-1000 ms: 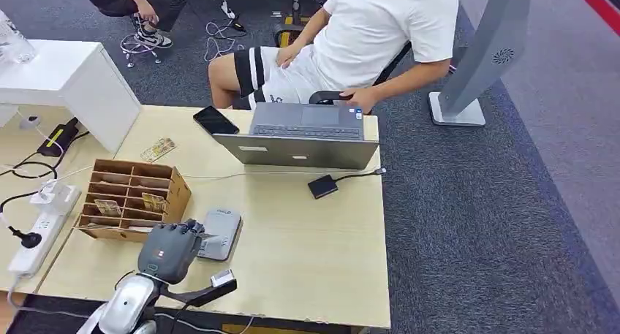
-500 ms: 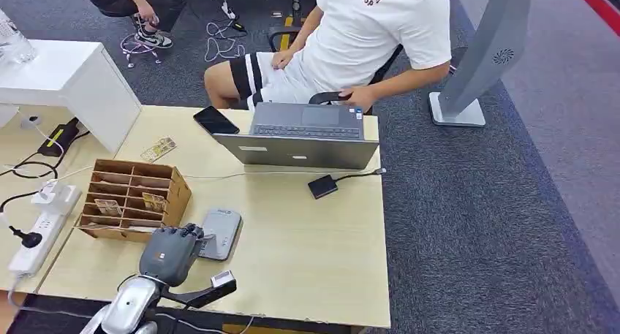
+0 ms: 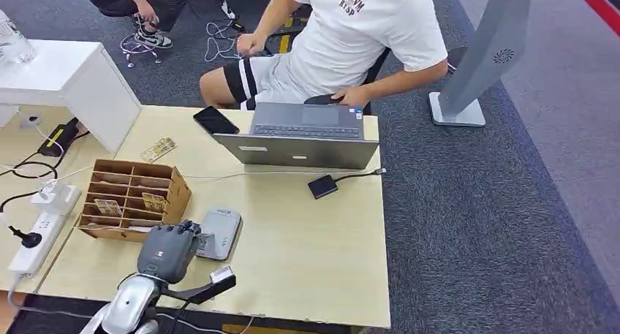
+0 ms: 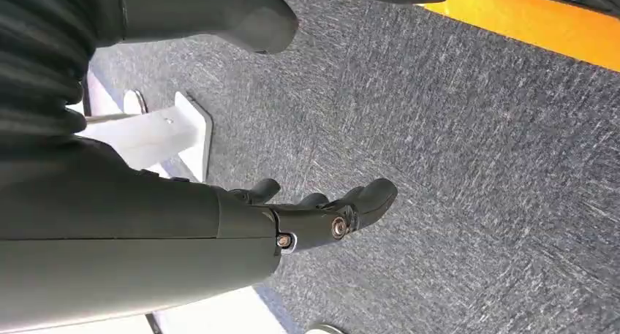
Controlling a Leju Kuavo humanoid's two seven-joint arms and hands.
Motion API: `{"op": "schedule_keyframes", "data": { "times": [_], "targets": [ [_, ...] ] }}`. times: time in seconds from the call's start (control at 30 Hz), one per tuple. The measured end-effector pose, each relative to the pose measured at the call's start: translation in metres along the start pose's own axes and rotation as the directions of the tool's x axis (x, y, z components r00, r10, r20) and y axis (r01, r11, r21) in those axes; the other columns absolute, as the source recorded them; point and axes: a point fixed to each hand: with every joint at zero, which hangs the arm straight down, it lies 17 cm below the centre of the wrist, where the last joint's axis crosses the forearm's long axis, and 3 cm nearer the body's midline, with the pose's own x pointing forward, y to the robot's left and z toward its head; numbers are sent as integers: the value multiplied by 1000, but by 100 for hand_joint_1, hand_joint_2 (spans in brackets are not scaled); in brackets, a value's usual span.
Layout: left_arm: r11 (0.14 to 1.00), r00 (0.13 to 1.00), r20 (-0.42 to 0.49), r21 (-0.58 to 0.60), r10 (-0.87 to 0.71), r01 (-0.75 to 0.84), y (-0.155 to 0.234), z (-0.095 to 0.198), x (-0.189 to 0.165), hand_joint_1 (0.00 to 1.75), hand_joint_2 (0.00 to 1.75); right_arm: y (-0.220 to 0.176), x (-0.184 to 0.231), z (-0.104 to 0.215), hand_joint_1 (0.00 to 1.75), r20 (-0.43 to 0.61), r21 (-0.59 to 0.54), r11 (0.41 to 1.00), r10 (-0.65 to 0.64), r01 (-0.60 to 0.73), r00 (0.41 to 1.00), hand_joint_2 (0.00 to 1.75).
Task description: Pass the card to the sensor for recognition and then transmit it.
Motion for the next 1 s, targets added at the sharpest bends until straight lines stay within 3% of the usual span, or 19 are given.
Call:
{"op": "schedule_keyframes", "data": {
  "times": [0.23,0.5,0.77,1.0],
  "targets": [
    [977,1000,14,211,2,-5,62,-15,6,175,175,1,1,0,0,6,2,1000,3,-3,1000,175],
    [899,999,-34,438,6,10,156,-56,-33,175,175,1,6,0,0,34,1,999,39,-39,999,175],
    [864,998,-58,501,-21,48,192,-74,-50,175,175,2,7,1,0,40,9,999,51,-52,998,175],
    [853,986,-154,502,-71,140,251,-145,-97,175,175,-2,13,-1,0,66,16,997,80,-82,995,175]
  ]
}}
